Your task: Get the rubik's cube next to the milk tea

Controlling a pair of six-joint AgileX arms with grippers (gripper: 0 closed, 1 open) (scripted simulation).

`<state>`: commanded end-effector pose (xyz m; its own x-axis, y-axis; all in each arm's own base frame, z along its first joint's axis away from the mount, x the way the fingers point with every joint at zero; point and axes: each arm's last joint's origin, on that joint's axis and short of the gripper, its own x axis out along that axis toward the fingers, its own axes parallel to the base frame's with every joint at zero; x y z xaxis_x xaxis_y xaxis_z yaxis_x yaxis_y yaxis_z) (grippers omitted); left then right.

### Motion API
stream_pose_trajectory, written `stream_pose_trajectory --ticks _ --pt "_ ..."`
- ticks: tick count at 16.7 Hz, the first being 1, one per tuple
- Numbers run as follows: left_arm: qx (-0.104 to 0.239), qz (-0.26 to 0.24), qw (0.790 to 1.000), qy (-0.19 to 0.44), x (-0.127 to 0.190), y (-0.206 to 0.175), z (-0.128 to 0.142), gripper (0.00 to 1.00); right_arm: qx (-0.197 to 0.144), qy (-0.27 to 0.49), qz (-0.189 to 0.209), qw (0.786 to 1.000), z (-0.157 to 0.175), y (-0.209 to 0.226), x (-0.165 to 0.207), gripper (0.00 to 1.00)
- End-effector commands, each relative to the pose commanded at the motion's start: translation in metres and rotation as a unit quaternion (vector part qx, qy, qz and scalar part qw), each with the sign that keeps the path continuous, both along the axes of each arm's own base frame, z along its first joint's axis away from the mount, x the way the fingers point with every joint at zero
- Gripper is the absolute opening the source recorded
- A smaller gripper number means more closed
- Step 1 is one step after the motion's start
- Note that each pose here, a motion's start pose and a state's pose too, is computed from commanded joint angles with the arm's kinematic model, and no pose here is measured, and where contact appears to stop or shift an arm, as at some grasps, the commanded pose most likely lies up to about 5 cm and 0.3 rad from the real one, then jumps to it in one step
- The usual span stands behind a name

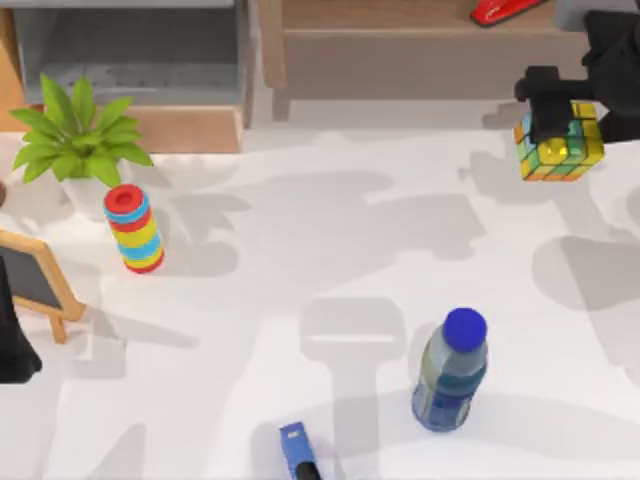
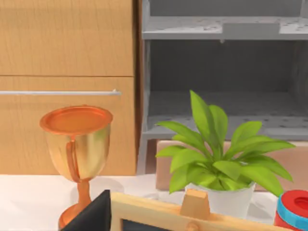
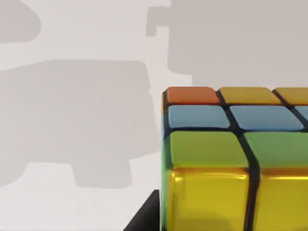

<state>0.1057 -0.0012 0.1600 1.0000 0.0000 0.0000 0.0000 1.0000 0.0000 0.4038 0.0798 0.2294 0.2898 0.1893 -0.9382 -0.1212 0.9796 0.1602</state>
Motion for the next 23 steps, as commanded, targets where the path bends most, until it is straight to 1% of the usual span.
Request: stream_pose_trajectory --ticks 3,5,6,15,23 --pt "0.000 0.000 1.000 0.000 0.000 0.000 0.000 1.00 -0.051 0.110 -0.030 0.992 -0.032 0.020 -0.010 0.00" --pt "0.000 0.000 1.000 0.000 0.000 0.000 0.000 1.00 -0.076 0.145 -0.048 0.985 -0.043 0.023 -0.013 0.00" --pt "0.000 0.000 1.000 0.000 0.000 0.000 0.000 1.00 -0.081 0.152 -0.052 0.984 -0.045 0.023 -0.013 0.00" --pt "0.000 0.000 1.000 0.000 0.000 0.000 0.000 1.00 -0.078 0.149 -0.052 0.984 -0.044 0.023 -0.013 0.00" --pt "0.000 0.000 1.000 0.000 0.000 0.000 0.000 1.00 -0.070 0.128 -0.048 0.988 -0.036 0.028 -0.011 0.00"
